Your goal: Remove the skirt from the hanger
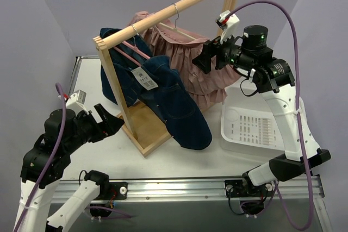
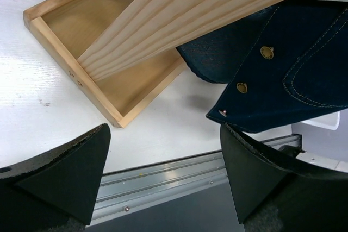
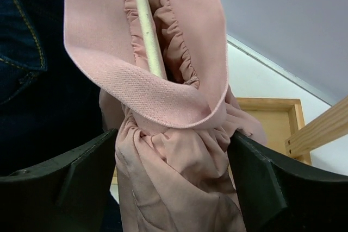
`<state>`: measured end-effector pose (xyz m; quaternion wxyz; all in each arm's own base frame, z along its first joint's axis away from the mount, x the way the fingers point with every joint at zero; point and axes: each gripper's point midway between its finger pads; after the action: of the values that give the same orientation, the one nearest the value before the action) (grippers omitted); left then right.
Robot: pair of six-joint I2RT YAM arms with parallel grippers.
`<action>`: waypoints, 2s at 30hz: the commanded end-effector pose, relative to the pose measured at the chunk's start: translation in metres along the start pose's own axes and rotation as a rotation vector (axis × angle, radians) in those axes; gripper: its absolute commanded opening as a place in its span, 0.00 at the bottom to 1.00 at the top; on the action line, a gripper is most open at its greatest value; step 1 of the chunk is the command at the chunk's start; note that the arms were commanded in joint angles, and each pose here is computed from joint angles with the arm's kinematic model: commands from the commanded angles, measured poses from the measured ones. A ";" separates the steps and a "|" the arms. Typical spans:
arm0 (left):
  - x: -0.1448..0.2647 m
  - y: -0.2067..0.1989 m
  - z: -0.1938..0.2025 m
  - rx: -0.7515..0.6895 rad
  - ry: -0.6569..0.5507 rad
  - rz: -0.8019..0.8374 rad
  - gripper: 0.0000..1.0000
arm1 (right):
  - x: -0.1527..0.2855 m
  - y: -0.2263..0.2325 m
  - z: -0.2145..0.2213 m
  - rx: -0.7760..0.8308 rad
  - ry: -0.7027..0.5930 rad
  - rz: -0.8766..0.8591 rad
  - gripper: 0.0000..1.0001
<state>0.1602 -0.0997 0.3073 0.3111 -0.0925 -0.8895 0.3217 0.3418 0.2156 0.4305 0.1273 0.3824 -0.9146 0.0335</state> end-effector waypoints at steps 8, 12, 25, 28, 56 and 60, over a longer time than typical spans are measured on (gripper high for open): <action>0.000 -0.037 -0.024 -0.140 -0.027 0.116 0.91 | -0.015 0.014 -0.013 0.145 -0.059 -0.148 0.63; -0.006 -0.035 -0.017 -0.162 -0.001 0.116 0.91 | -0.023 0.013 -0.018 0.146 -0.088 -0.164 0.33; -0.013 -0.043 -0.017 -0.199 0.011 0.145 0.86 | -0.014 -0.003 -0.040 0.134 -0.194 -0.042 0.00; -0.013 -0.046 -0.017 -0.190 0.014 0.159 0.84 | -0.008 -0.005 -0.049 0.125 -0.236 -0.015 0.00; -0.014 -0.101 -0.024 -0.170 0.024 0.407 0.81 | 0.022 0.008 -0.072 0.102 -0.354 -0.018 0.00; -0.006 -0.120 -0.023 -0.187 0.035 0.511 0.81 | 0.029 0.012 -0.073 0.110 -0.369 -0.018 0.00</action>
<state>0.1872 -0.1664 0.3667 0.2624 -0.2828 -0.8735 0.2968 0.3455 0.2238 0.4449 0.0528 0.3992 -0.9153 0.0073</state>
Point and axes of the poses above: each gripper's point midway between its finger pads, its own x axis back along the fingers, its own y axis along the line the jaws close on, z = x × y, and after that the axes turned 4 degrees about x, right-handed
